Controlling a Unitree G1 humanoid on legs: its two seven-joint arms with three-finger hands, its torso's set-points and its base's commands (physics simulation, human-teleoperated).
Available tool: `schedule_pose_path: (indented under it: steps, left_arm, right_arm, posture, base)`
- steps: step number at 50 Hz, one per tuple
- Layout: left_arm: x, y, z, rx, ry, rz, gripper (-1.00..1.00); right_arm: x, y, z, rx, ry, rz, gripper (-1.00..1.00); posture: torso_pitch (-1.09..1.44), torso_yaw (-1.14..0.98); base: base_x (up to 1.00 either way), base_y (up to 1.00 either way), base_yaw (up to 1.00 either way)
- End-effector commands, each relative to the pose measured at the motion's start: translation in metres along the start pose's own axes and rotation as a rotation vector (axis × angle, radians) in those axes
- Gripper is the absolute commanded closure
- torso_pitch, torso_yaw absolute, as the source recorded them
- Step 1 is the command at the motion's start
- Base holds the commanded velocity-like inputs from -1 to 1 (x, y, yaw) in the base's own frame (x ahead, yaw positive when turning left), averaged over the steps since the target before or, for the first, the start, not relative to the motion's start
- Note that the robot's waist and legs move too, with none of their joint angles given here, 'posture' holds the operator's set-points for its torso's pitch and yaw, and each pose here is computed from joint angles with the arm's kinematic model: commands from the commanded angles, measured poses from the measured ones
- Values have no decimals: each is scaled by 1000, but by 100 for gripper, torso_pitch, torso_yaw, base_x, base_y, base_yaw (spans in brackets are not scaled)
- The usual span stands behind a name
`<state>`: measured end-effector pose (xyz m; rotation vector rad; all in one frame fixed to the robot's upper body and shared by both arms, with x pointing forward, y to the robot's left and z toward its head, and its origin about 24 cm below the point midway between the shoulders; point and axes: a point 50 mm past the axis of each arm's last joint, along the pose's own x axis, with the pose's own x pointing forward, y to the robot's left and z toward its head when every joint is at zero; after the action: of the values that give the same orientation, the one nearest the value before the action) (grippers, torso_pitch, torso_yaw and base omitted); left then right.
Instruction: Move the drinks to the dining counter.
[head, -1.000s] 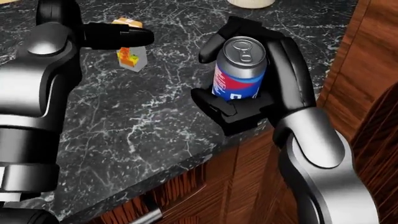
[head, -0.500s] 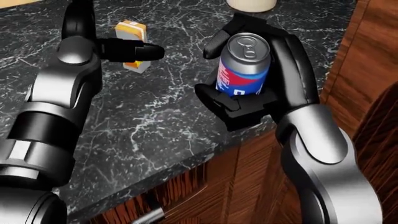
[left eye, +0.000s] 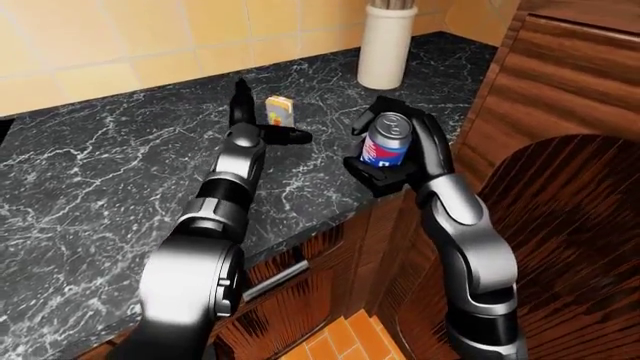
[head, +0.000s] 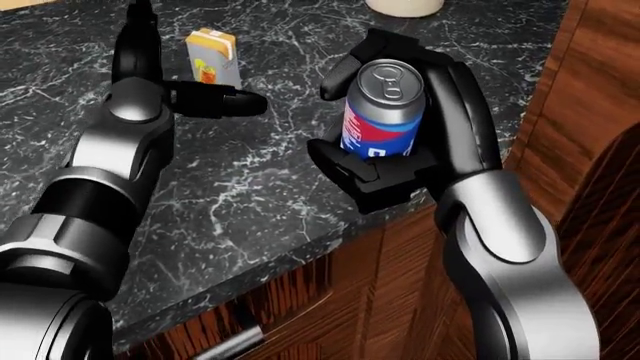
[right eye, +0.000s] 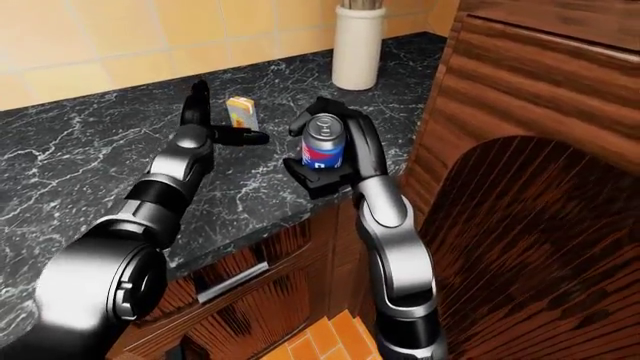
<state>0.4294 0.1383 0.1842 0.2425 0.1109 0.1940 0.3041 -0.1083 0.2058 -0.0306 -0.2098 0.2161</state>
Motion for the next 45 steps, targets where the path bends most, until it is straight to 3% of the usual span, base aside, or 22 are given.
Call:
schedule_pose_path:
  steps: [1,9,16,19,25,29,34,45]
  left_arm:
    - [-1,4,27,-19,-103,18,-100]
    - [-2,-4,27,-12,-98,-8,-100]
    - [-3,-7,29,2,-105,-11,-80]
    - [-3,-8,27,9,-104,-4,-64]
    - [-3,-7,29,10,-107,1,-4]
    - [-3,-7,28,12,-104,6,9]
    - [-2,-5,27,13,-103,21,40]
    - [-2,-4,28,0,-117,20,80]
  right_arm:
    - [0,1,21,-8,-111,0,100]
    - [0,1,22,-8,-111,3,100]
    - [0,2,20,-7,-110,5,100]
    - [0,2,19,-7,-109,5,100]
    - [-1,3,20,-6,-109,7,100]
    - [0,3,18,-4,-108,7,100]
    - [0,4,19,-4,-107,9,100]
    - [-1,2,19,-4,-108,6,100]
  posture:
    - [0,0]
    - [0,0]
    - [0,0]
    - [0,0]
    - [0,0]
    - [0,0]
    - [0,0]
    - [0,0]
  base:
    - [0,0,0]
    - [0,0,0]
    - [0,0,0]
    - [0,0,0]
    - [0,0,0]
    - [0,0,0]
    - [0,0,0]
    - [0,0,0]
